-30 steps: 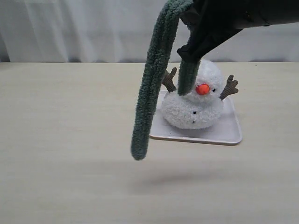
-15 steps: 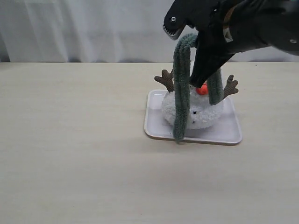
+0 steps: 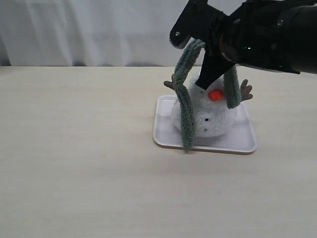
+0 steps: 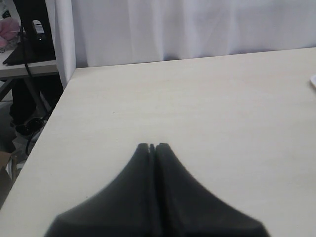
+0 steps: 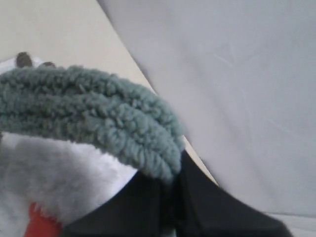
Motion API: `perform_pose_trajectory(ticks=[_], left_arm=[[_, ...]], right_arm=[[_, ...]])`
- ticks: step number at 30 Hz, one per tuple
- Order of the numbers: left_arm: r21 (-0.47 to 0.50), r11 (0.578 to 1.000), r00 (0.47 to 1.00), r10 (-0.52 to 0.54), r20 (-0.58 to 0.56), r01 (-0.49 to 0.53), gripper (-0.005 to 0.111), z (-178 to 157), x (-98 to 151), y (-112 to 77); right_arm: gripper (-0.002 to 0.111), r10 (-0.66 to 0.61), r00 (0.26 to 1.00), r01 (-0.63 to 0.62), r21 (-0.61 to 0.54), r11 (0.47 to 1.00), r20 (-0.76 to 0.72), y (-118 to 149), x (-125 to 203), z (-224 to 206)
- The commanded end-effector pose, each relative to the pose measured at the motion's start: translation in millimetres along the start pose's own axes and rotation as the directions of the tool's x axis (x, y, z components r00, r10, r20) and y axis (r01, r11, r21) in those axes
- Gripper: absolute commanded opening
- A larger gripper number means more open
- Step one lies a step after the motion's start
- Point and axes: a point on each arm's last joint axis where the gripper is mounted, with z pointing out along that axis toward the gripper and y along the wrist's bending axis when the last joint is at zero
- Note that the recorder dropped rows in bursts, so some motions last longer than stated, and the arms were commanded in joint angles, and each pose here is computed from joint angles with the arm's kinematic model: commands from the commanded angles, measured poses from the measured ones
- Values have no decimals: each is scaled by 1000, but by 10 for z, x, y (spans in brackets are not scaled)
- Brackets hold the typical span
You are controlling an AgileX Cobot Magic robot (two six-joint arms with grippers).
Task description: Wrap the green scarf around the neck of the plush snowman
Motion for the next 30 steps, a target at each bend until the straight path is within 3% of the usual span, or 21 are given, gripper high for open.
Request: perform_pose_trajectory(ticks=[1,5,15,24,30], left_arm=[[1,1000,1000,-2,9,2,0,2,2,-1],[1,1000,1000,-2,9,2,0,2,2,-1],[1,1000,1000,-2,9,2,0,2,2,-1],[1,1000,1000,-2,9,2,0,2,2,-1],[1,1000,1000,-2,9,2,0,2,2,-1]], right_arm=[[4,191,981,-189,81,979,-25,-209,152,118],[4,318,946,-311,102,945,-67,-300,302,236],[4,372,918,-375,6,927,-140,-31,357,564],[4,413,891,-408,66,910,-187,-123,333,642],[4,514,810,-517,70,853,-282,-215,575,750]])
